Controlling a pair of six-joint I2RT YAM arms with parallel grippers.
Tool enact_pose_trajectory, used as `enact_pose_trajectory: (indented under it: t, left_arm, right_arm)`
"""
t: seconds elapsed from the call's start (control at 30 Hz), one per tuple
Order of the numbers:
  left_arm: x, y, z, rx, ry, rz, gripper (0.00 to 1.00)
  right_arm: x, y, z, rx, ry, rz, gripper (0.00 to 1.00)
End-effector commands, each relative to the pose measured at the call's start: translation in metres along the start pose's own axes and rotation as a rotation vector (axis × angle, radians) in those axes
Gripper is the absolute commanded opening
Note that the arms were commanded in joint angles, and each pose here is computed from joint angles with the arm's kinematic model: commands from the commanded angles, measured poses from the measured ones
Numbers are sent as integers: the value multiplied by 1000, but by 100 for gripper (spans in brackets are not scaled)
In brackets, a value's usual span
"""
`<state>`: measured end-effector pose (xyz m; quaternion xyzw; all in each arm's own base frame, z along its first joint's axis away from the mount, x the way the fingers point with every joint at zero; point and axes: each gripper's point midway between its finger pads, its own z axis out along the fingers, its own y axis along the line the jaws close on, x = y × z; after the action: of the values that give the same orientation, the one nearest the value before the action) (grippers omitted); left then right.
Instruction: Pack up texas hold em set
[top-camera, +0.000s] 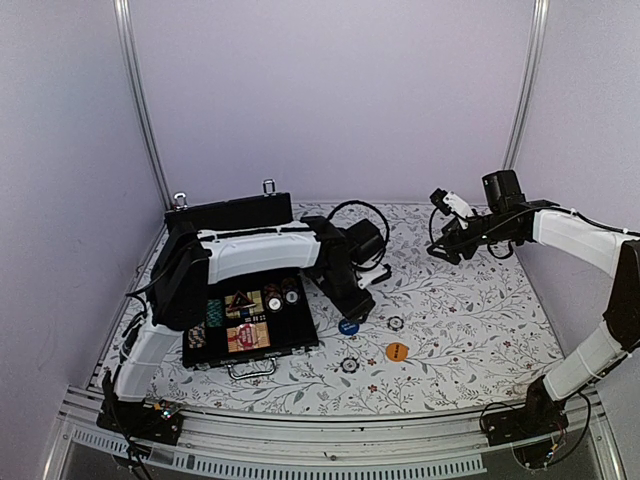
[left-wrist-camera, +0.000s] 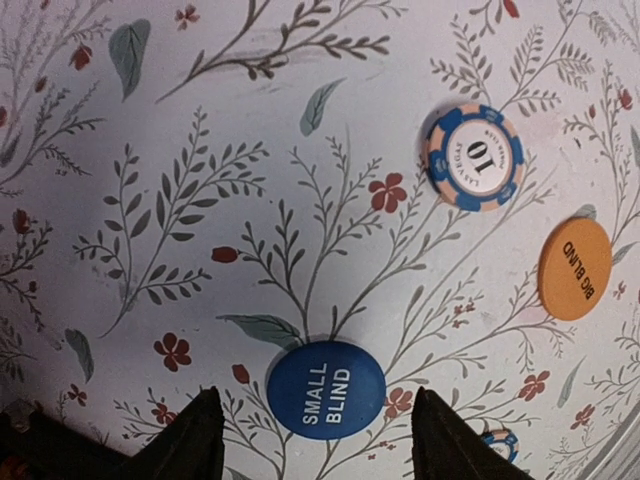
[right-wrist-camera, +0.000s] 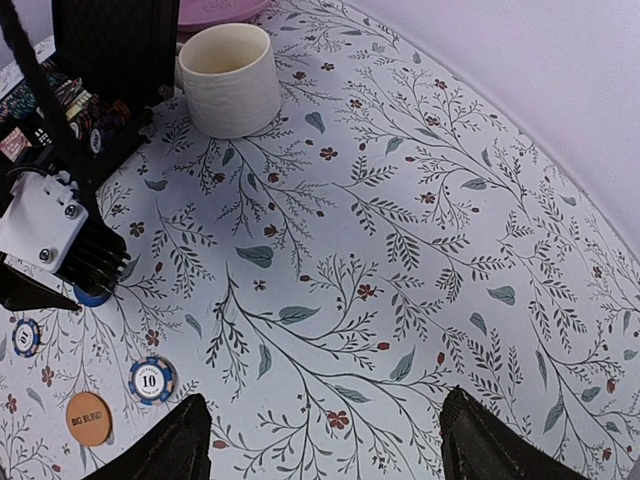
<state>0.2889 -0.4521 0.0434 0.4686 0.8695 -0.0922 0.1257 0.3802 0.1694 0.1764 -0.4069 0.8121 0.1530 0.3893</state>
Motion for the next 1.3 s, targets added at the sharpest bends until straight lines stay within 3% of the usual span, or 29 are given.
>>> enact_pose_trajectory:
  t: [0.0, 0.8, 1.27]
  left_arm:
    - [11, 0, 8, -23, 67, -6, 65]
    - [29, -8, 33, -67, 172, 58, 65]
    - [33, -25, 29, 0, 181, 76, 64]
  right_arm:
    - [2, -2, 2, 8, 1, -7, 77]
    - [3, 3, 3, -24, 1, 1, 77]
    - [4, 5, 6, -44, 7, 9, 77]
